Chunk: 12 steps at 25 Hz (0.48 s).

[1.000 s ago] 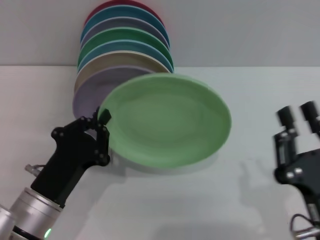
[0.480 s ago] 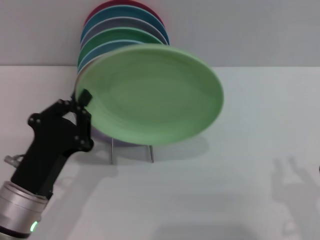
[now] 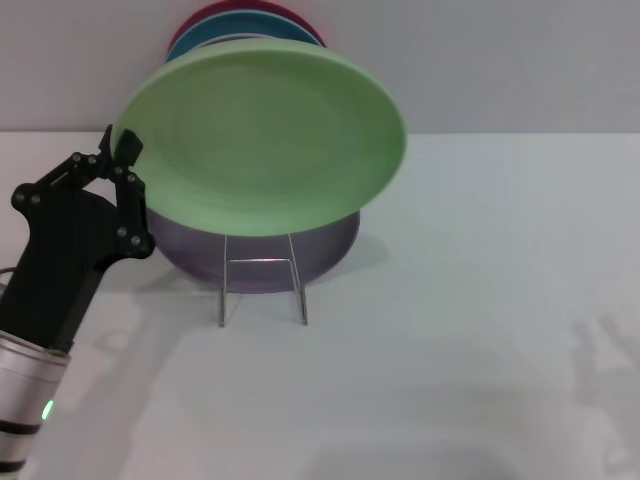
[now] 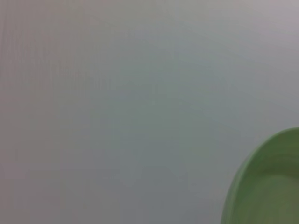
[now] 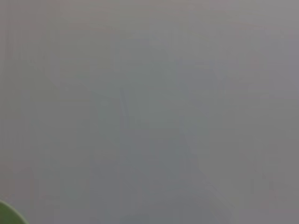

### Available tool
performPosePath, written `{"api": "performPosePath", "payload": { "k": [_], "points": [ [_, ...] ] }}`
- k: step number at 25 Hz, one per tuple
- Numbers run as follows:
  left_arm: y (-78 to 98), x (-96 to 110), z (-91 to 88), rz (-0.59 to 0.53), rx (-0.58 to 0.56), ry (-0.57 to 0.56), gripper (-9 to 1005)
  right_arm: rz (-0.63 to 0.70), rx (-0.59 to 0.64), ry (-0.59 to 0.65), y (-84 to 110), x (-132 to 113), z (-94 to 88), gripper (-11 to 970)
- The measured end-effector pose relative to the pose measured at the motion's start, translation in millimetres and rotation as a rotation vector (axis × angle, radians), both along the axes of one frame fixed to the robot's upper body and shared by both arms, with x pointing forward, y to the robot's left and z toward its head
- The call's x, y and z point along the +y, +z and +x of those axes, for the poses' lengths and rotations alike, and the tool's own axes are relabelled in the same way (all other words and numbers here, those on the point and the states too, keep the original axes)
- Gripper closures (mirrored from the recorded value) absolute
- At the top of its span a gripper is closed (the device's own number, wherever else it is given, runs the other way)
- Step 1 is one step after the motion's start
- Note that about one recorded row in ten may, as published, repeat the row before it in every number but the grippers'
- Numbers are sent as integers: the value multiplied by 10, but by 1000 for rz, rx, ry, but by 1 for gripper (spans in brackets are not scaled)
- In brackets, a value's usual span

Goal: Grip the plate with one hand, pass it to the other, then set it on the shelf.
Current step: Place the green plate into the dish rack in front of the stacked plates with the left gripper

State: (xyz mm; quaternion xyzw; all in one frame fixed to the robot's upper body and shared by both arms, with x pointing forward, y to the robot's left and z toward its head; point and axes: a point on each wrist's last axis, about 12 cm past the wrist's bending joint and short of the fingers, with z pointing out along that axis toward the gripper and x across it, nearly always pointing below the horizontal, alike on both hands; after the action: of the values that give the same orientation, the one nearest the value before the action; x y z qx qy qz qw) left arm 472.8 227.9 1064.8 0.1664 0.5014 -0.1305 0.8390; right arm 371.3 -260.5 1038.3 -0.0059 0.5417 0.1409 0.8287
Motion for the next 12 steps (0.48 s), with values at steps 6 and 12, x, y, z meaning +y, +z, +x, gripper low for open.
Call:
{"api": "performPosePath", "payload": {
  "k": [6,12],
  "points": [
    [-21,123,53,93,-48,41,944,-24,18,-34,-43,-75,4,657],
    [-21,149,36,120,-70,41,941,-36,30,-44,-63,-110,15,655]
  ]
}}
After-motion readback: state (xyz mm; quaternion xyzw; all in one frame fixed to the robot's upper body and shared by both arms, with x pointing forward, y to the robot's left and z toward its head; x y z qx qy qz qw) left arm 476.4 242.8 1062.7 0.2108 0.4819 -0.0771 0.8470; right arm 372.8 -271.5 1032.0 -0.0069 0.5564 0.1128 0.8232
